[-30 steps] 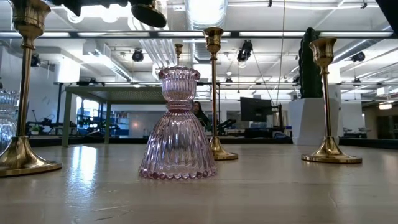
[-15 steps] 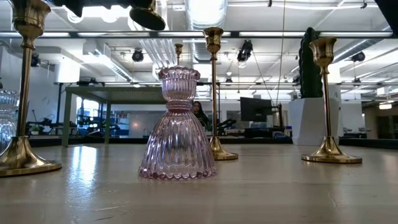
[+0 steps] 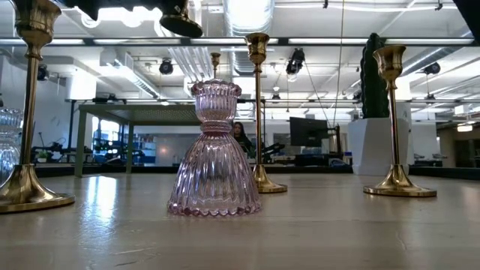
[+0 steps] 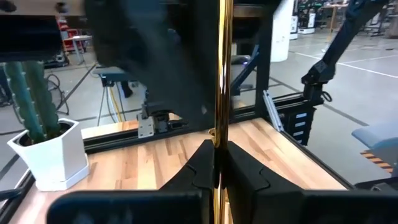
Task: Pick & Place candle stick holders
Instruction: Put the golden candle holder on the shelf
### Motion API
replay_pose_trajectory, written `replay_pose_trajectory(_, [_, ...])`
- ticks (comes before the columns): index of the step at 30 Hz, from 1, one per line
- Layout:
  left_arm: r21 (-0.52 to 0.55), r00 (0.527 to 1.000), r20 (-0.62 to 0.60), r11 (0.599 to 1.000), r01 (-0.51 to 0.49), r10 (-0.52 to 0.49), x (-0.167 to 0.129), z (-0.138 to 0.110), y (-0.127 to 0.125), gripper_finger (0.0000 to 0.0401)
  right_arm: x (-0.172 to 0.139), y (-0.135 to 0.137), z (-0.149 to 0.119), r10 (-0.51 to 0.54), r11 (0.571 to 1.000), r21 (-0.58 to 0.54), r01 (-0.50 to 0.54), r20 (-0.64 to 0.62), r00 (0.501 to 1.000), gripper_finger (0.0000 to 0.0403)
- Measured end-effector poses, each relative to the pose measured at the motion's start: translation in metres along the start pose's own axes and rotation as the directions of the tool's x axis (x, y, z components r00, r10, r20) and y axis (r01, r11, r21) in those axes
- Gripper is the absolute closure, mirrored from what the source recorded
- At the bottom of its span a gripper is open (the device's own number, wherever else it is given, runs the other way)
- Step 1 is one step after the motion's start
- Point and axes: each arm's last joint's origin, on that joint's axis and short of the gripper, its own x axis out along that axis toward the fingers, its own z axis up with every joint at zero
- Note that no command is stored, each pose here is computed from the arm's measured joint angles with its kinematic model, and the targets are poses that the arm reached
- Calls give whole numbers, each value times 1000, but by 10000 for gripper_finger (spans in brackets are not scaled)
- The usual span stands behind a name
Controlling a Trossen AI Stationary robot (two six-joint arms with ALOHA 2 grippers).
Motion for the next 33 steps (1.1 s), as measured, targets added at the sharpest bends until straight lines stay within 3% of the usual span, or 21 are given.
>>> replay_pose_trajectory(6, [8, 1000, 2, 1000, -23, 23, -10, 5, -3, 381, -26, 4, -3, -16, 999, 34, 19, -99, 995, 268])
replay_pose_trajectory(11, [48, 978, -11, 977, -207, 207, -26, 12, -3, 381, -51, 10, -15, -5, 983, 175, 50, -244, 970, 221])
replay_pose_trajectory(13, [80, 955, -10, 953, -293, 295, -31, 14, -2, 381, -65, 13, -20, -37, 967, 228, 110, -300, 953, 214])
replay_pose_trajectory(19, [182, 832, -16, 820, -542, 554, -43, 17, 7, 381, -97, 27, -32, -267, 891, 228, 394, -439, 858, 222])
replay_pose_trajectory(27, [168, 691, -16, 683, -711, 723, -64, 15, 40, 381, -138, 56, -50, -408, 781, 290, 553, -434, 803, 246])
replay_pose_trajectory(33, [80, 701, 56, 697, -713, 711, -89, 5, 68, 381, -147, 75, -85, -563, 680, 291, 673, -380, 734, 262])
